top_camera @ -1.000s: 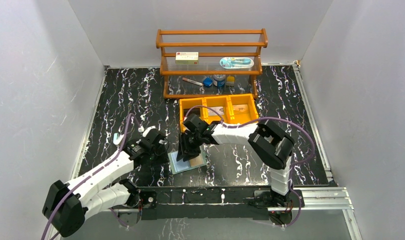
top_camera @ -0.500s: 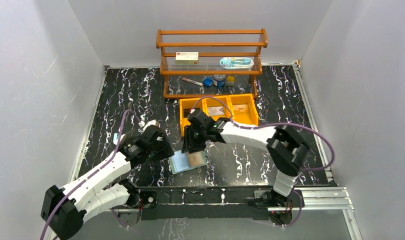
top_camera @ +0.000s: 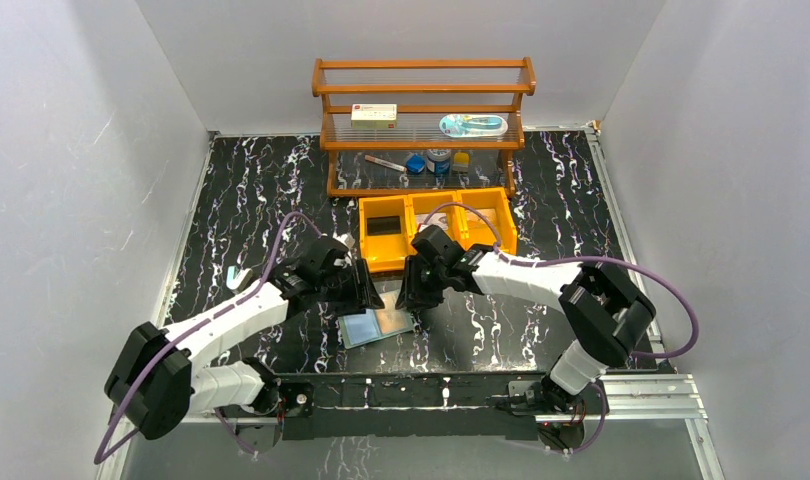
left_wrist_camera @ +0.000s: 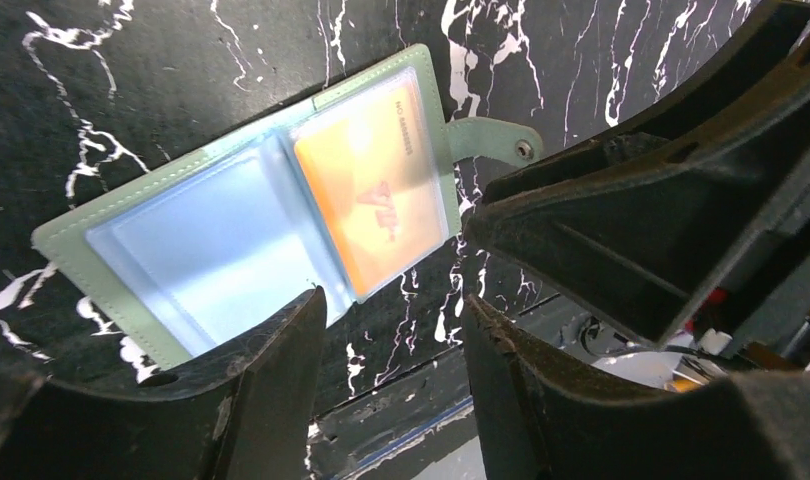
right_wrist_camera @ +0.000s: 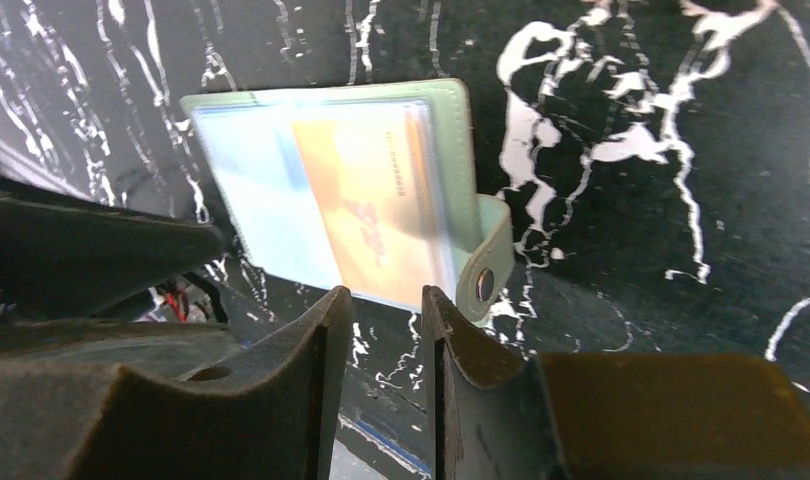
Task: Take the credit cards out of the card holder
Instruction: Remove the credit card from the card holder.
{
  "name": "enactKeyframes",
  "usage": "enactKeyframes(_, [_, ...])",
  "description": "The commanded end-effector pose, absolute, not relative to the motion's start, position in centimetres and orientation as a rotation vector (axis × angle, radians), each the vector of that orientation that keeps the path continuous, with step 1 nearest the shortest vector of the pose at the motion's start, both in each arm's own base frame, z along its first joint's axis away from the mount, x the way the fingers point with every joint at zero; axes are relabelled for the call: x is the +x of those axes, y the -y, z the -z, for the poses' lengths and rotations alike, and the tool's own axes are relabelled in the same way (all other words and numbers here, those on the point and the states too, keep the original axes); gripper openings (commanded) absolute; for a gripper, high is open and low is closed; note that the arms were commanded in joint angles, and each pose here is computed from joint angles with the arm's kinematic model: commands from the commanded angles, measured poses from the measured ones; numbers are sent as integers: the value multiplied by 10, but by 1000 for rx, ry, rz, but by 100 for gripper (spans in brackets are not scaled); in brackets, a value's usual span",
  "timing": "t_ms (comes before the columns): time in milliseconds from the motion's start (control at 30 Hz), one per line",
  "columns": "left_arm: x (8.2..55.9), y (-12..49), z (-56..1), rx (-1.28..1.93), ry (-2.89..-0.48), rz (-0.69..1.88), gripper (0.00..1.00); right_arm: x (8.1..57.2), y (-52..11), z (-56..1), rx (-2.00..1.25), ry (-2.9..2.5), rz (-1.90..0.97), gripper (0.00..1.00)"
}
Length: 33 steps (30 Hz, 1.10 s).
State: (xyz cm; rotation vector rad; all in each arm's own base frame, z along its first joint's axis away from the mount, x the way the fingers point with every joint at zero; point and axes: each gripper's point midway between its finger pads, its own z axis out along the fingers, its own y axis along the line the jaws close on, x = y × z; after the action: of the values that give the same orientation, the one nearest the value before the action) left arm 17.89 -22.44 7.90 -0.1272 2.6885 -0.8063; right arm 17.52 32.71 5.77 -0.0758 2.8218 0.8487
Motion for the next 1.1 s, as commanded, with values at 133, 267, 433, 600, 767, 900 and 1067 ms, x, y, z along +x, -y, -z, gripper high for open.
enactKeyframes(133, [166,237,-62,-166,-2777,901,46,181,-352,-78,-145,-2752,-1001,40])
enactKeyframes(267, [166,232,-54,-193,-2801,845,43,177,-354,-64,-176,-2814,-984,39])
enactKeyframes(433, [161,229,-41,-206,-2836,828,43,176,-342,-38,-143,-2885,-837,38])
enactKeyframes(600, [157,223,-30,-219,-2866,776,40,170,-327,-25,-113,-2925,-731,32])
enactKeyframes(767, [155,223,-21,-248,-2866,798,39,158,-320,-14,-90,-2963,-740,26])
enactKeyframes(900, [159,230,-17,-290,-2840,852,36,155,-318,-12,-79,-2968,-744,26])
enactKeyframes(1067, [161,229,-9,-328,-2864,808,26,156,-321,-14,-86,-2966,-760,26])
